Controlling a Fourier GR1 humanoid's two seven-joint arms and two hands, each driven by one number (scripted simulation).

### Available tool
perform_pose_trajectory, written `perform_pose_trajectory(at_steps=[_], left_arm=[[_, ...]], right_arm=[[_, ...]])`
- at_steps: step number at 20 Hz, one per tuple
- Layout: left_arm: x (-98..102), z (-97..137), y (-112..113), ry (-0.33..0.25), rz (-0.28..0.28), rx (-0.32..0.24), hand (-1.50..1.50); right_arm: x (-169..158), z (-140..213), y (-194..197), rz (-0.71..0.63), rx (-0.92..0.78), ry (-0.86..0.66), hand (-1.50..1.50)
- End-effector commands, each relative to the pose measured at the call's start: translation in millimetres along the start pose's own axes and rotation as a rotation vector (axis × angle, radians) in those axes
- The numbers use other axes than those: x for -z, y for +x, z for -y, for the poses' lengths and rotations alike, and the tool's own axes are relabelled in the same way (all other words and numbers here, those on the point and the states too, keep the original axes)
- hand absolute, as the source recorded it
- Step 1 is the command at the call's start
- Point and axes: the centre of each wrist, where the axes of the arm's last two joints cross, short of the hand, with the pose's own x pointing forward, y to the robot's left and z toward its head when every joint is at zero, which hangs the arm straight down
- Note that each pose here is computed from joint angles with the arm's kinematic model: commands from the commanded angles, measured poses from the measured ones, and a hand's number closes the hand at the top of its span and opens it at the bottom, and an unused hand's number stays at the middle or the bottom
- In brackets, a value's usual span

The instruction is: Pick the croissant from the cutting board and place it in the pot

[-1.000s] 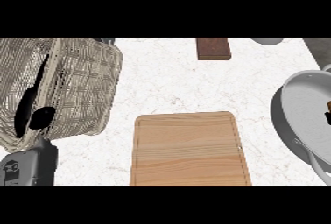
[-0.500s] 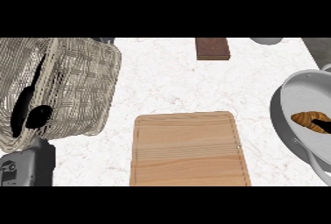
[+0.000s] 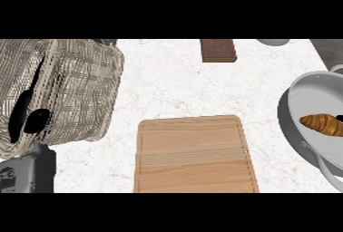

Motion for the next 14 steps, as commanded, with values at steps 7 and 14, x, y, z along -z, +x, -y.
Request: perform_pose_trajectory(at_steps=[7,14], left_arm=[[11,14,-5,0.003,0.041,-0.033,0.0],[2,14,-10,-0.016,0.056,-0.029,0.0]], right_arm=[[-8,73,-31,0.002,0.245,-0.177,-1.5],[-41,133,-71,0.01,0.265,-0.229,-1.5]])
